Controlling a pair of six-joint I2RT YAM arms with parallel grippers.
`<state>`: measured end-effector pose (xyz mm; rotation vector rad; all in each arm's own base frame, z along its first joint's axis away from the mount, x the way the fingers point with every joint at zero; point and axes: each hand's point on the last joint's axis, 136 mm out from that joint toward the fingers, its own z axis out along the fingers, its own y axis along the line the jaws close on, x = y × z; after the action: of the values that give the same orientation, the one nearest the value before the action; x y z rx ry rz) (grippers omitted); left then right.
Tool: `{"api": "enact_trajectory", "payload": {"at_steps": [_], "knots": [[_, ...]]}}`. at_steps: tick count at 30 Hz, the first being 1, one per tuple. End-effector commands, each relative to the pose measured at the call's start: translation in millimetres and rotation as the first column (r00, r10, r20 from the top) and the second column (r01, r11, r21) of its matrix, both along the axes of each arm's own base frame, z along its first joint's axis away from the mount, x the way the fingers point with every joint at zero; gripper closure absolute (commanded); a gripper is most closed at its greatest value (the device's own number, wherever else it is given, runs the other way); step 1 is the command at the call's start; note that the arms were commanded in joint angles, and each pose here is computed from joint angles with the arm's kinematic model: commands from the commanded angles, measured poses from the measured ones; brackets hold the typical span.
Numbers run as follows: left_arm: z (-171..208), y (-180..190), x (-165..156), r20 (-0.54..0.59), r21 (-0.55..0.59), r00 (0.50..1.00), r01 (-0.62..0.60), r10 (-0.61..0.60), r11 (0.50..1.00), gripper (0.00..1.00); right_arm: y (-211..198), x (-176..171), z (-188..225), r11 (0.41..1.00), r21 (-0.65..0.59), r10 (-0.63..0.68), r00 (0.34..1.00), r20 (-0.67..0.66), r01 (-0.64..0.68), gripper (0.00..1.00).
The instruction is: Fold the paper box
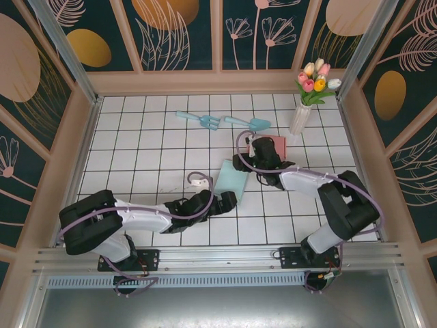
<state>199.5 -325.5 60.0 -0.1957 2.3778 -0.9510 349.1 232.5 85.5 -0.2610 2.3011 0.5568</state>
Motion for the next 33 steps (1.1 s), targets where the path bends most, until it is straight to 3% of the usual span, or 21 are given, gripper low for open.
{"api": "enact_trajectory", "payload": {"at_steps": [1,9,17,30,33], "knots": [[10,-8,9,0.021,-0.038,0.999,-0.04,0.041,0.998,0.02,15,9,7,0.998,0.039,0.053,0.999,0.012,-0.054,0.41],[-2,-15,18,-0.003,-0.018,0.999,-0.046,0.046,0.999,0.03,19,8,-17,0.997,0.056,0.049,0.997,-0.06,-0.046,0.42],[-2,3,45,0.021,0.007,0.99,-0.14,0.14,0.99,0.02,10,-6,-32,0.998,0.056,0.014,0.992,-0.128,-0.007,0.42],[-7,24,81,0.032,0.061,0.974,-0.225,0.224,0.972,0.02,6,-54,-22,0.973,0.229,0.061,0.984,-0.17,-0.02,0.45],[-8,32,89,0.03,0.065,0.968,-0.25,0.248,0.966,0.02,0,-59,-24,0.975,0.222,0.034,0.985,-0.167,0.004,0.45]]}}
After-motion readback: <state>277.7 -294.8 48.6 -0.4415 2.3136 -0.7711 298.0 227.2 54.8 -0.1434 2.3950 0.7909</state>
